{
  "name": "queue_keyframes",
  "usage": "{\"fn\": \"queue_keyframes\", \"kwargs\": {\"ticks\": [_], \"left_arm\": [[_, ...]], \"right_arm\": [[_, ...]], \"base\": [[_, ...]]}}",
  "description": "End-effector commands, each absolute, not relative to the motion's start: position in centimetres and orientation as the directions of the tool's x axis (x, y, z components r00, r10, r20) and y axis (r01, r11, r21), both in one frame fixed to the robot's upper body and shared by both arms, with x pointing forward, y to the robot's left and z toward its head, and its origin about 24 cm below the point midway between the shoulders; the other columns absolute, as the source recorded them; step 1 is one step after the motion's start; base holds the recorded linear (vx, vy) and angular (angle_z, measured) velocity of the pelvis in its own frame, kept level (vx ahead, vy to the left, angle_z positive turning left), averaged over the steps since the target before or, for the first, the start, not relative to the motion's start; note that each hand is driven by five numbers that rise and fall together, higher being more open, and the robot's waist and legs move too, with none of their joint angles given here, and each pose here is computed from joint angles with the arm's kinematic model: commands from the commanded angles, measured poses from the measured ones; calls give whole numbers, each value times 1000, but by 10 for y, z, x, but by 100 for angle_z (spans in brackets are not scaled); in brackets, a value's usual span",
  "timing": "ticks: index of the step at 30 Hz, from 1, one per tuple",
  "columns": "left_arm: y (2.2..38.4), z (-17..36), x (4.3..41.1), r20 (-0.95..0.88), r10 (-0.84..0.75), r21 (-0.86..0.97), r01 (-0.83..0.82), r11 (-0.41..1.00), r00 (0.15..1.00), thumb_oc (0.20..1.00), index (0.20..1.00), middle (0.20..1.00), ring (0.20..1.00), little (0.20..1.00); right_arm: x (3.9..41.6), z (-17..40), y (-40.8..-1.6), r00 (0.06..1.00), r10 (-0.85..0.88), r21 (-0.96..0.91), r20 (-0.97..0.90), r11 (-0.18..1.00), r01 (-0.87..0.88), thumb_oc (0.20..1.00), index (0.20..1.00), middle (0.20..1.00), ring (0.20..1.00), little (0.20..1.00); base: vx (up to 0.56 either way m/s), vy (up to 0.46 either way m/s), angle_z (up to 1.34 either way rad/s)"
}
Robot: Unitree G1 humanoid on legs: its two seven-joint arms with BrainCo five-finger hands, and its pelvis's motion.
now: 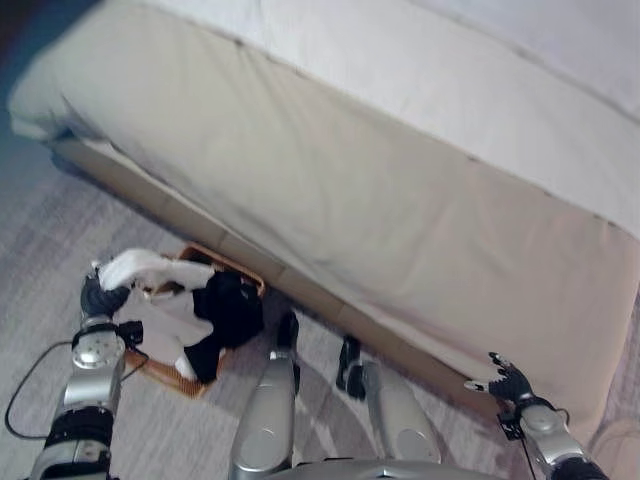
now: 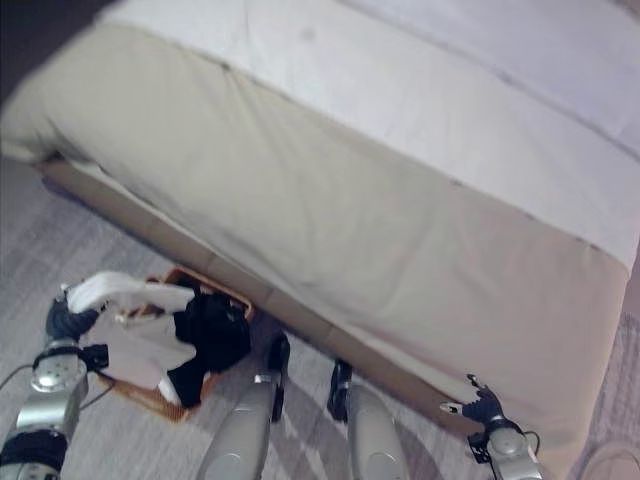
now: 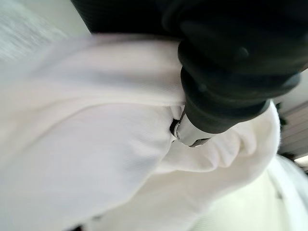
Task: Pick up clothes into the bucket
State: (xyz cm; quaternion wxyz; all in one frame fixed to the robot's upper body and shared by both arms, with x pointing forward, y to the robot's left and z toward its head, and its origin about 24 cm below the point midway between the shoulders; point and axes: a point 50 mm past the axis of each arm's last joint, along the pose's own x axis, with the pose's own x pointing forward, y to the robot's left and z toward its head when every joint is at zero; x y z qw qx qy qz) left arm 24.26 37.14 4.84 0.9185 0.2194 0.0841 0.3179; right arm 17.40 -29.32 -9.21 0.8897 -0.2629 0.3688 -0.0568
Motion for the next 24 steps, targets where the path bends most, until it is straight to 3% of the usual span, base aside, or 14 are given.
{"fn": "queue_keyframes", "kwargs": {"ticks": [1, 13, 24], "left_arm": [[388, 72, 242, 103, 643, 523, -591, 614, 759, 200, 200, 200, 200, 200], [391, 129, 274, 284, 632, 529, -668, 524, 721, 200, 200, 200, 200, 200], [404, 148, 278, 313, 651, 580, -682, 445, 691, 200, 200, 200, 200, 200]], "right_arm": [[162, -94, -291, 736, -294, -508, -610, 858, -79, 1000, 1000, 1000, 1000, 1000], [211, -68, -263, 868, -241, -458, -433, 889, 18, 1000, 1000, 1000, 1000, 1000], [216, -64, -259, 880, -246, -454, -406, 890, 39, 1000, 1000, 1000, 1000, 1000]], "base": [[-43, -63, -4], [-59, -38, 8], [-3, -14, 3]]}}
